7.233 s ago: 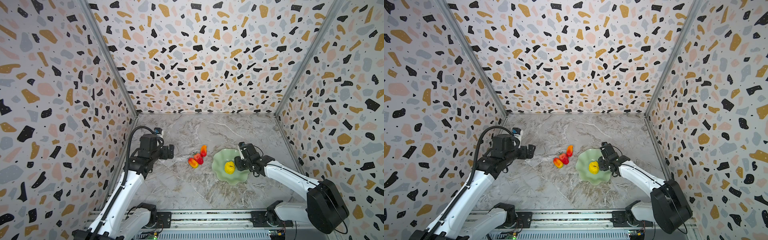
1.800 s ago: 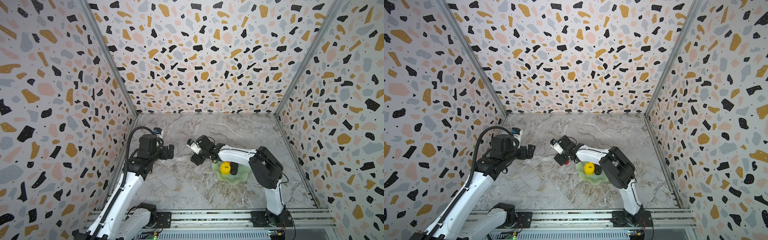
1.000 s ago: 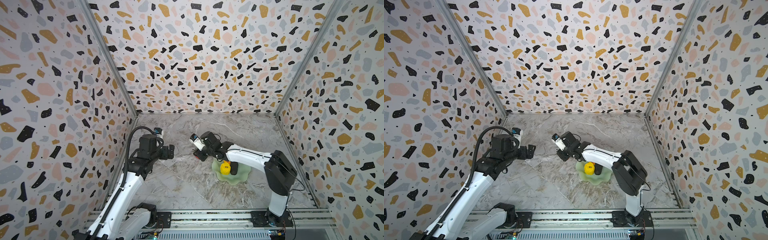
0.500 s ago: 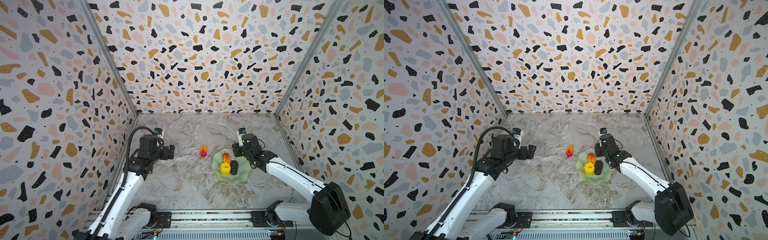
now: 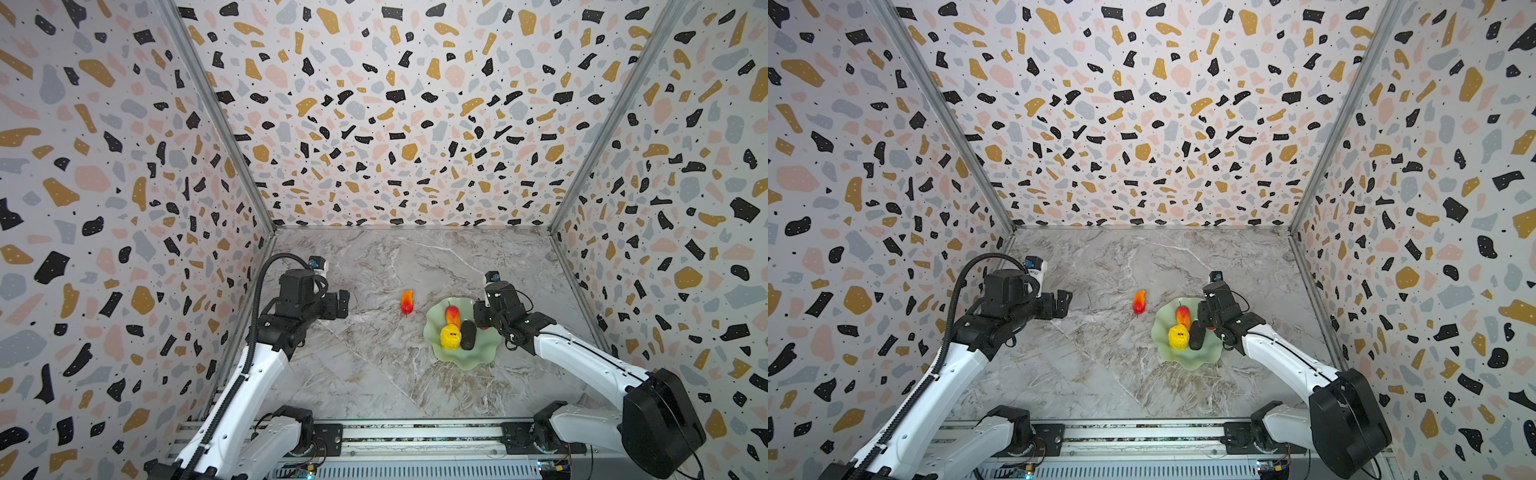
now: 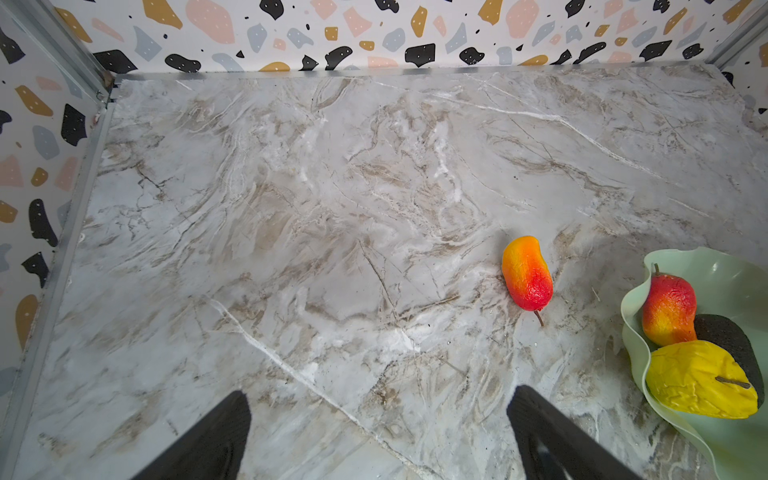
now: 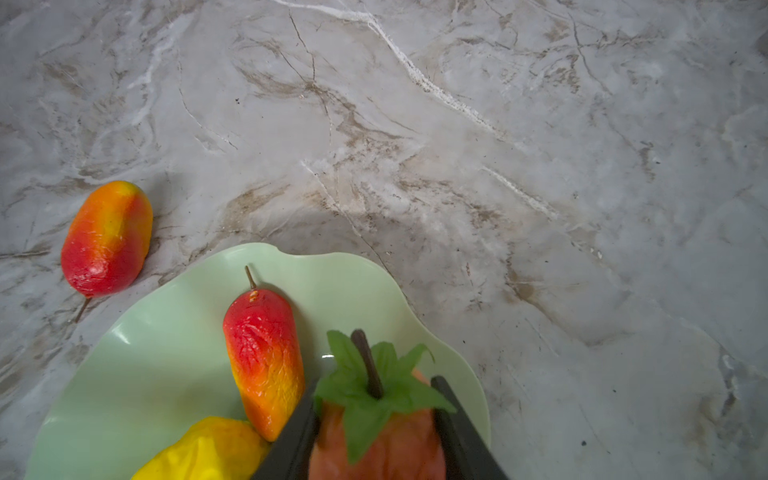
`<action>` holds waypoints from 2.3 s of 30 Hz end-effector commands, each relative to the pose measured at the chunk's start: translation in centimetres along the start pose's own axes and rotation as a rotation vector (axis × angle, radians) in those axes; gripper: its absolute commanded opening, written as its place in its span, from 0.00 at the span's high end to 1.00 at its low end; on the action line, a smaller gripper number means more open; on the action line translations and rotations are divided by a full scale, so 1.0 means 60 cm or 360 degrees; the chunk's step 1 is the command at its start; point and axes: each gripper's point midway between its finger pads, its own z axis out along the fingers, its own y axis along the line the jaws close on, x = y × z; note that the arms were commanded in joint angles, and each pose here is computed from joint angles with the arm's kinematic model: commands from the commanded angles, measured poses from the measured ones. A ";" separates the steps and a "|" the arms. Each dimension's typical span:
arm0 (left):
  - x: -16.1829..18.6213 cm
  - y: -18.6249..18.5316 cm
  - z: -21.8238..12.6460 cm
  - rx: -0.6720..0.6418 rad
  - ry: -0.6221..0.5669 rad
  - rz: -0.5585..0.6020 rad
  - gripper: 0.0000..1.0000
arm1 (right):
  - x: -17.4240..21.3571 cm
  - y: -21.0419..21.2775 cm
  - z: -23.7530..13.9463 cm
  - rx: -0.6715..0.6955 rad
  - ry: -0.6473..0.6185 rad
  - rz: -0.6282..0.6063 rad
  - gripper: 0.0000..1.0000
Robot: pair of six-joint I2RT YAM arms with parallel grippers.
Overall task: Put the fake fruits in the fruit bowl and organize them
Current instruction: 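Place the strawberry in the bowl on the side nearest the right gripper, then grasp the remaining red-yellow mango with the right gripper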
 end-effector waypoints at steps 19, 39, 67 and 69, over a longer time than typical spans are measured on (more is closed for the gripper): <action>-0.009 -0.013 0.001 0.0052 -0.0033 0.0000 0.00 | 0.034 -0.001 -0.015 0.0065 0.0033 0.0070 0.22; -0.002 -0.010 0.001 0.0037 -0.0025 0.0000 0.00 | -0.119 0.264 0.050 -0.0518 -0.0073 -0.0428 0.01; -0.007 -0.010 0.004 0.0037 -0.0043 0.0002 0.00 | -0.034 0.404 0.200 -0.0627 0.0285 -0.0428 0.42; -0.007 -0.009 0.003 0.0031 -0.0043 0.0004 0.00 | -0.034 0.407 0.203 -0.0633 0.0289 -0.0429 0.47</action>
